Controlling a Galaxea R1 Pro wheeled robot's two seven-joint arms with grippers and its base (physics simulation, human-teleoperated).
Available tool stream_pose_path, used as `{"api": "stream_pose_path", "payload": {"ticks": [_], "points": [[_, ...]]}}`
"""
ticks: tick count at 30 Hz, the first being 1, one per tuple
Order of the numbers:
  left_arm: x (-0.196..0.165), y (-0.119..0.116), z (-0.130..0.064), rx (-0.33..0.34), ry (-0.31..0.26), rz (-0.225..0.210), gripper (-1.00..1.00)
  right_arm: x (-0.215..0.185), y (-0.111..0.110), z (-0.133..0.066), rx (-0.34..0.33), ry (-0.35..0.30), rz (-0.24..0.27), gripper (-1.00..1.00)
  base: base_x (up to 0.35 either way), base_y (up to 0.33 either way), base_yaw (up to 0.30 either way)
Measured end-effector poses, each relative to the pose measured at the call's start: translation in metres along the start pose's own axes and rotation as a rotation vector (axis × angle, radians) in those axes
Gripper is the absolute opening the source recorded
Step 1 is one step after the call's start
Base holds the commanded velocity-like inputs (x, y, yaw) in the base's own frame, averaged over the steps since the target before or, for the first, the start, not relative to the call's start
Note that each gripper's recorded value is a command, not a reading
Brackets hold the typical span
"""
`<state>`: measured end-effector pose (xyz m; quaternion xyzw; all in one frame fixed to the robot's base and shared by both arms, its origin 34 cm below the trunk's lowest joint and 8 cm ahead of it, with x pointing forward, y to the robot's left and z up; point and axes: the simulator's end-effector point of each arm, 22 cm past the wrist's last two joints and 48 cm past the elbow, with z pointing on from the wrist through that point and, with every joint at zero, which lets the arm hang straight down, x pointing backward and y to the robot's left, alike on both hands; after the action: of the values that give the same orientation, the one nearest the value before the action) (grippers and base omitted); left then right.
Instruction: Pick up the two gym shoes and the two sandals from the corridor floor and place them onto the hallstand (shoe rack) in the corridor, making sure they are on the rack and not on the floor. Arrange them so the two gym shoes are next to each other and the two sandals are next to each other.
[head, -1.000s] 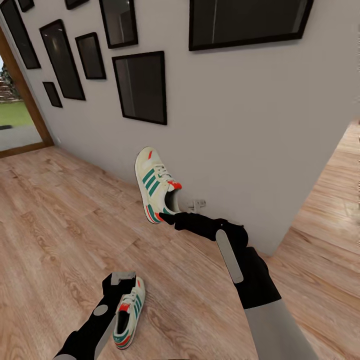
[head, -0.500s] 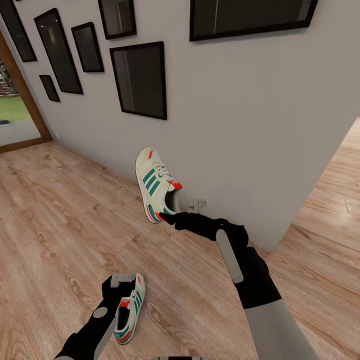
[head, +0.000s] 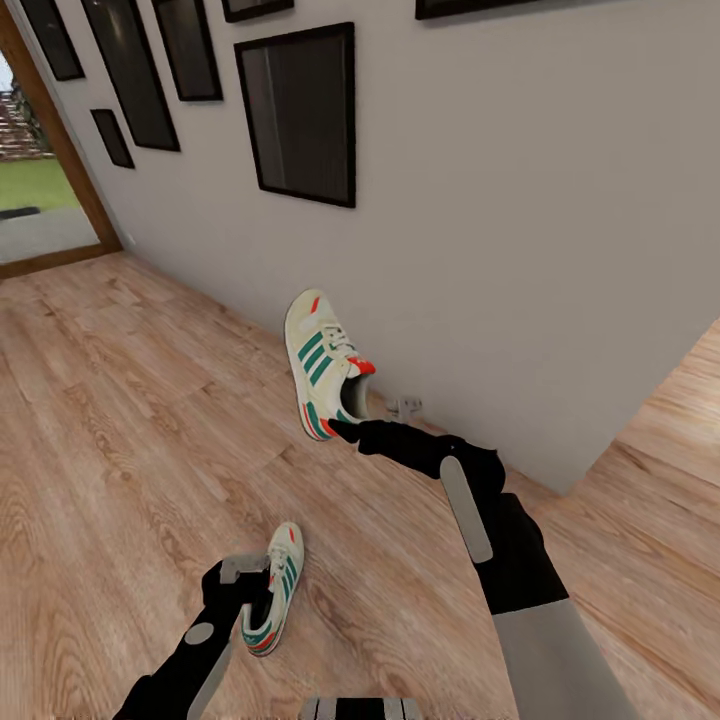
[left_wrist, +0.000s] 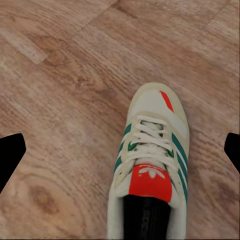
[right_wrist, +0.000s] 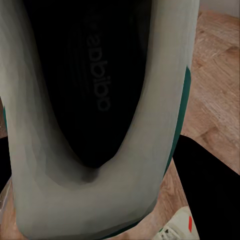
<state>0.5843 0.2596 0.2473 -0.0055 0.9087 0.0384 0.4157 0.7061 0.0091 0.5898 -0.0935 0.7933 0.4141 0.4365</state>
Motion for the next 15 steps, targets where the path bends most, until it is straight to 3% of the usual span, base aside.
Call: {"api": "stream_pose_path", "payload": {"ticks": [7, 15], "points": [[0.024, -0.002, 0.005, 0.002, 0.043, 0.003, 1.0, 0.017, -0.017, 0.008, 0.01, 0.022, 0.032, -1.0, 0.0, 0.0, 0.061], [0.035, -0.004, 0.007, 0.004, 0.063, 0.005, 1.0, 0.026, -0.026, 0.012, 0.013, 0.032, 0.055, -1.0, 0.0, 0.0, -0.135]]}}
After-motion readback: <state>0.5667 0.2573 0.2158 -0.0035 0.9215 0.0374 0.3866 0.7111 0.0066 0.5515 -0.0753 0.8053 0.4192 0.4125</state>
